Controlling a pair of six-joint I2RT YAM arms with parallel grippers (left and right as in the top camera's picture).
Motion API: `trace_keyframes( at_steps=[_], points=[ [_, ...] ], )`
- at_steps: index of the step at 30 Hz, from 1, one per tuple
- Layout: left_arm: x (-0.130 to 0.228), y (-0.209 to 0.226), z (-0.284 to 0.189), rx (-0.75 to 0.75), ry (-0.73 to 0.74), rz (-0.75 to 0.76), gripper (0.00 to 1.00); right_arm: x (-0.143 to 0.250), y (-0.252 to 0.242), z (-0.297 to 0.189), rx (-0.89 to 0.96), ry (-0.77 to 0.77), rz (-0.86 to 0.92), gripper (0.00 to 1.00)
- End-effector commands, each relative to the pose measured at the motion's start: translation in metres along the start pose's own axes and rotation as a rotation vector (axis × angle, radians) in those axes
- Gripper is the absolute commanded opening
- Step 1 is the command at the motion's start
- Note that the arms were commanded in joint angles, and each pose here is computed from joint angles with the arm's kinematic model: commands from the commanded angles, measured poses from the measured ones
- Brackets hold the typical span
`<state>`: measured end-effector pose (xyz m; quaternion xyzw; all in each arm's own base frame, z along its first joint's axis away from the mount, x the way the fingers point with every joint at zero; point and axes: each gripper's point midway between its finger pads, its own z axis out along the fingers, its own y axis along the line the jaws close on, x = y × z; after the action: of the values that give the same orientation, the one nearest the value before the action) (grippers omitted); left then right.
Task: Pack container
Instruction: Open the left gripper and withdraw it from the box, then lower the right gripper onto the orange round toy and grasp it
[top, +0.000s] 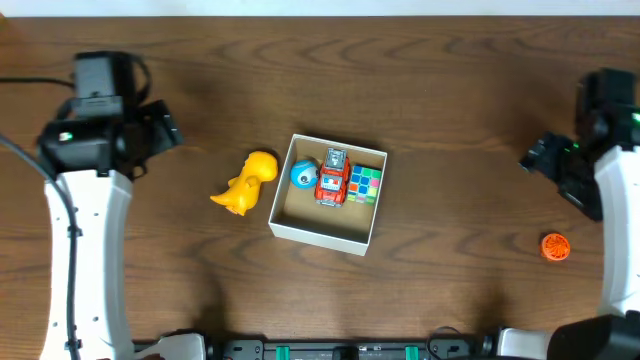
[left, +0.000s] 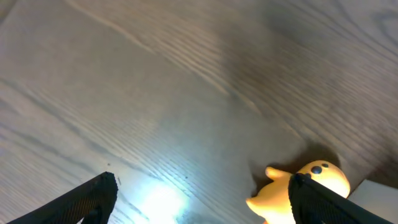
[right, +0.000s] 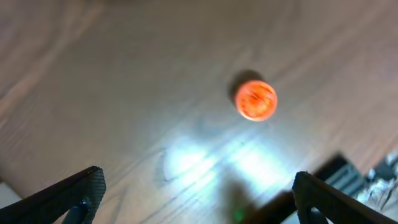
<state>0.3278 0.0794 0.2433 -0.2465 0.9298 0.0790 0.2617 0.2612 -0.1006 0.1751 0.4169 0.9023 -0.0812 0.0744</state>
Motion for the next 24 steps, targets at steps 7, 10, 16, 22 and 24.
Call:
trace_keyframes(
  at_steps=[7,10,16,22,24],
  points=[
    [0.022,0.002,0.02,0.027,0.099,-0.032,0.9,0.013,-0.056,0.069,0.051,0.128,0.206,0.99],
    [0.023,0.002,0.02,0.027,0.1,-0.032,0.9,0.012,-0.066,0.089,0.028,0.129,0.233,0.99],
    [0.023,0.002,0.02,0.027,0.1,-0.032,0.91,0.014,-0.072,0.119,0.007,0.103,0.277,0.99],
    [0.023,0.002,0.02,0.027,0.1,-0.032,0.9,0.015,-0.067,0.144,-0.019,0.056,0.279,0.99],
    [0.023,0.002,0.02,0.027,0.1,-0.032,0.9,0.016,-0.066,0.152,-0.028,0.037,0.283,0.99]
  ],
)
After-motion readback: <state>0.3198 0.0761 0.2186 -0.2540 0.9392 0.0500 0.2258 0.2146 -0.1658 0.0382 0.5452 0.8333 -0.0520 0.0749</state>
